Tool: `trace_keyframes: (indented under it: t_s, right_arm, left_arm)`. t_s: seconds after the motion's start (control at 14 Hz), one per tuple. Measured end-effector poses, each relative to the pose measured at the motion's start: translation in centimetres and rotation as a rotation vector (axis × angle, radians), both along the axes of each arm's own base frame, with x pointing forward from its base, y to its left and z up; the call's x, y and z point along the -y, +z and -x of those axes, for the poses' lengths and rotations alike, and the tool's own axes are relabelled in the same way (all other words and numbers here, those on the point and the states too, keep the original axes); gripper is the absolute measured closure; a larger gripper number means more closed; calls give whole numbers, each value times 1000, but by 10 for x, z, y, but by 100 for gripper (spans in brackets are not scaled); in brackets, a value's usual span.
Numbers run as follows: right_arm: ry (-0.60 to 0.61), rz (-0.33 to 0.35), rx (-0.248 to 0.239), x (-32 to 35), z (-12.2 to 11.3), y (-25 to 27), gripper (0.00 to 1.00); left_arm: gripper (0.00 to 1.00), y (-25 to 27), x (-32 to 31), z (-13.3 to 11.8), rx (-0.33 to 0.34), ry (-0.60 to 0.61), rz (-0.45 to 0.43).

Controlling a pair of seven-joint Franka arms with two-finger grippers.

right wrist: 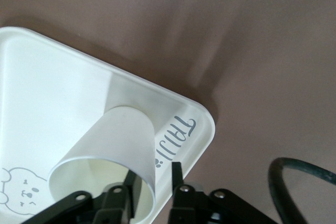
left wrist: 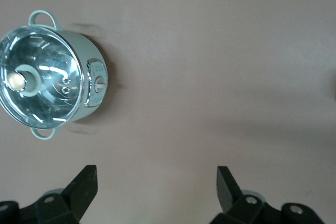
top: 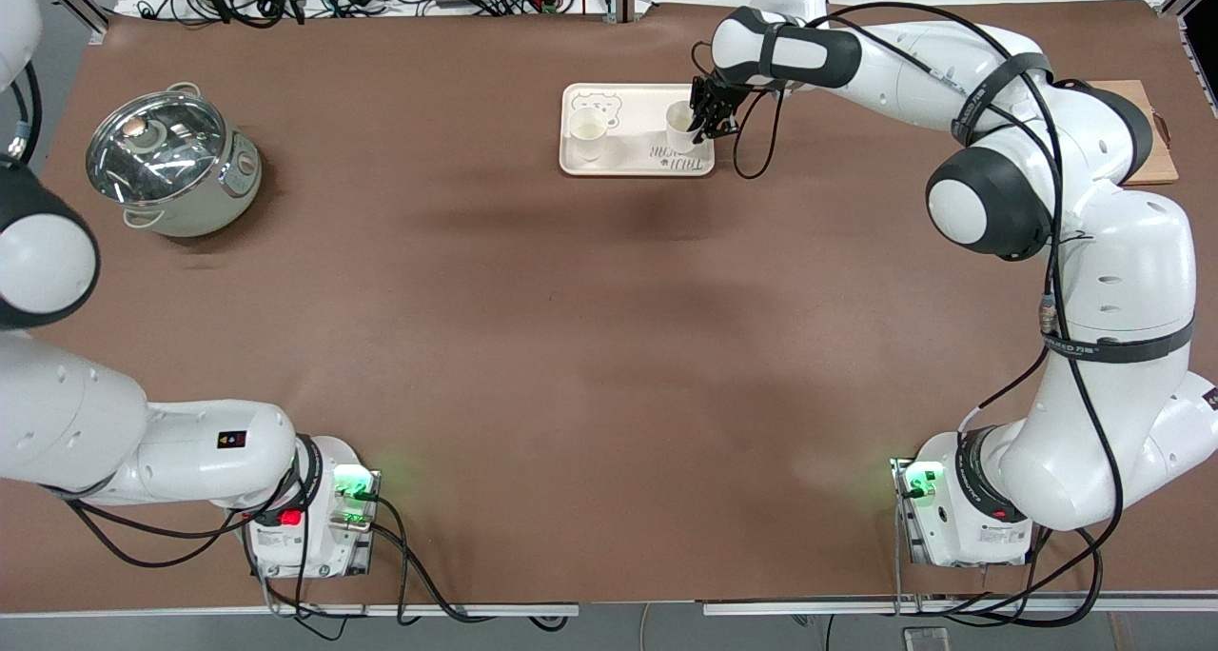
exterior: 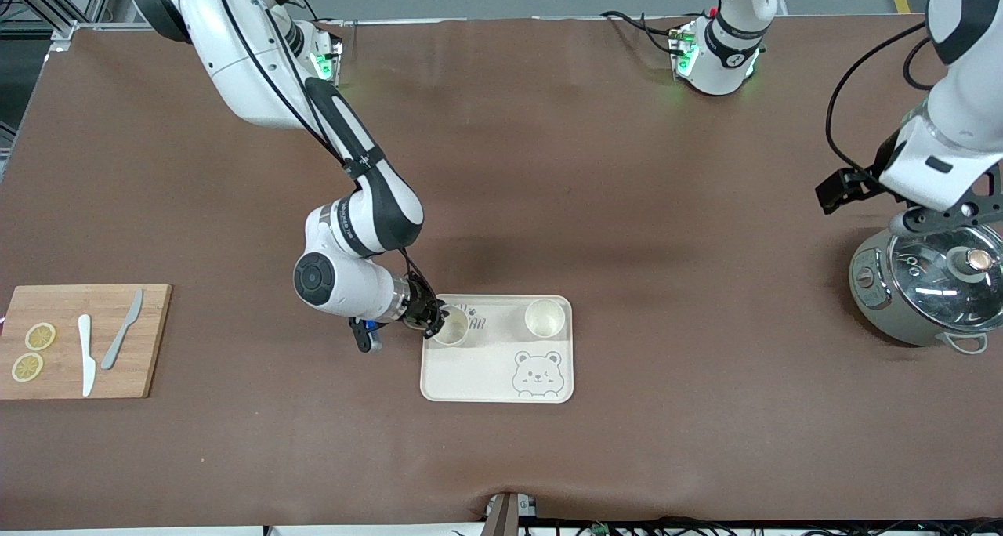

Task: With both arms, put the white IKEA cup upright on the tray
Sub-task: 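Lower the cup onto the tray beside the other cup, open the right gripper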

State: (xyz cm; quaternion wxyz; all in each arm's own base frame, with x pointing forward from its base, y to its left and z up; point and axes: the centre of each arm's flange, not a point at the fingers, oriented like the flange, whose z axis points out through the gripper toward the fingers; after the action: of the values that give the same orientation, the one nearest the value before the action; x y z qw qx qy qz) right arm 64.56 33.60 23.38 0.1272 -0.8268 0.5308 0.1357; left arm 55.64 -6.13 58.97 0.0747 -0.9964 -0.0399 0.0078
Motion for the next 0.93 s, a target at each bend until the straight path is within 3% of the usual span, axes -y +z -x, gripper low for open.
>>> trace_keyframes:
  t_s: [0.29,0.5,0.79,0.93]
  right_arm:
    - [-8,-1,21,5,-7,12,26]
    - [19,-8,-9,1,-6,31,0]
    - [31,-30,27,-3,-14,63,0]
    - [47,-51,83,-1,-24,87,0]
  left_arm:
    - [0,27,-22,17,24,-93,-2]
    - [0,39,-25,20,44,-115,-1]
    - [0,52,-18,19,71,-116,60]
    - [0,47,-16,17,62,-114,86]
